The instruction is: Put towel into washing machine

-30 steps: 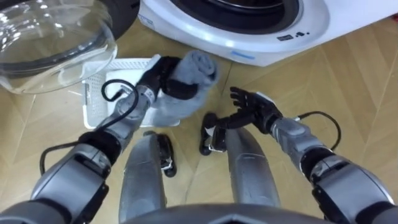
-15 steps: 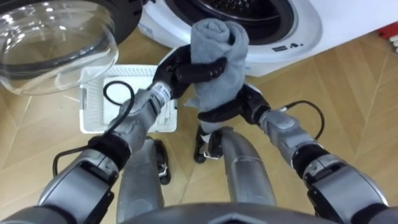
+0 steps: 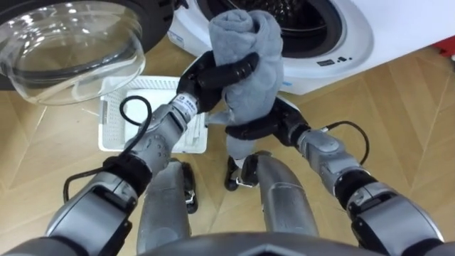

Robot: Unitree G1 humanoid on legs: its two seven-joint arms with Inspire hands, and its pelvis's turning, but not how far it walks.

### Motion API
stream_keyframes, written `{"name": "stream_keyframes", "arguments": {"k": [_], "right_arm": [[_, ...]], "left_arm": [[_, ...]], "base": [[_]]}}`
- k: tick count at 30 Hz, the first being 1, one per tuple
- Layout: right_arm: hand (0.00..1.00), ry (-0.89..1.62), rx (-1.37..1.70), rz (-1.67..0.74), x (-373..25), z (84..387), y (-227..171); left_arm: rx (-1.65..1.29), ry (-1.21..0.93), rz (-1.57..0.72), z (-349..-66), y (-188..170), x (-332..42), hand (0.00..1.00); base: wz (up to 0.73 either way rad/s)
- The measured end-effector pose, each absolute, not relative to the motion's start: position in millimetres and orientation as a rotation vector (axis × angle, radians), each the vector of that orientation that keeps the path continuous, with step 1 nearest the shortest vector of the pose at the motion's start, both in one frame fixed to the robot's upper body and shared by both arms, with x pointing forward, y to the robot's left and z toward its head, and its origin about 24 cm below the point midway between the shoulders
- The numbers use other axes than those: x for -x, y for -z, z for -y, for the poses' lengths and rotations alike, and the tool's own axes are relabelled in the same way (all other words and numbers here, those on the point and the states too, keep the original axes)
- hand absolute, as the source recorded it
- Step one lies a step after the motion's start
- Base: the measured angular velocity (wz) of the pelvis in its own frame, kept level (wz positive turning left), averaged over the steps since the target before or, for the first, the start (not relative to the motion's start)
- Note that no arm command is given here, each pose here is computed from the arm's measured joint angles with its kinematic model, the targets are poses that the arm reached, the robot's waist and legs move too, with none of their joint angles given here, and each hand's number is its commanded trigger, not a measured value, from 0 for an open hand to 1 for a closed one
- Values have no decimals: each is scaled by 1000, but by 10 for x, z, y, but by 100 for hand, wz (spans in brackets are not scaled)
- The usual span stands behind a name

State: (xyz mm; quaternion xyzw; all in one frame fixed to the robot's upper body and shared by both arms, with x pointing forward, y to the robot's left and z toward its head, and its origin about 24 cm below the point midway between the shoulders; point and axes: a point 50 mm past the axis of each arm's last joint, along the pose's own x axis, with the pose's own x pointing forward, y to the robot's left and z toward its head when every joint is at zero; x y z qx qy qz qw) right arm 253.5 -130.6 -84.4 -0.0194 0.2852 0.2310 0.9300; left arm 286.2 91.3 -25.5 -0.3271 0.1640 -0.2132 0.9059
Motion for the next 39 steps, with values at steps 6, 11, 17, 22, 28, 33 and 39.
{"name": "stream_keyframes", "arguments": {"k": [6, 11, 17, 22, 28, 33, 39], "right_arm": [[100, -479, 31, -590, -2532, 1288, 849], [100, -464, 28, -611, -2469, 1318, 897], [100, -407, 57, -656, -2414, 1406, 960], [100, -353, 71, -714, -2348, 1532, 1030], [100, -285, 85, -784, -2226, 1645, 1130], [100, -193, 12, -828, -2185, 1781, 1165], [100, -40, -127, -843, -2177, 2037, 1148]], "left_arm": [[715, 425, -336, -909, 254, -2862, 78], [719, 421, -346, -914, 278, -2840, 0], [744, 398, -370, -935, 357, -2764, 0], [747, 365, -398, -940, 433, -2672, 0], [509, 214, -469, -1146, 608, -2578, 0], [346, 61, -552, -1410, 824, -2372, 0], [262, -34, -636, -1546, 998, -2170, 0]], "base": [[0], [0], [0], [0], [2], [8], [14]]}}
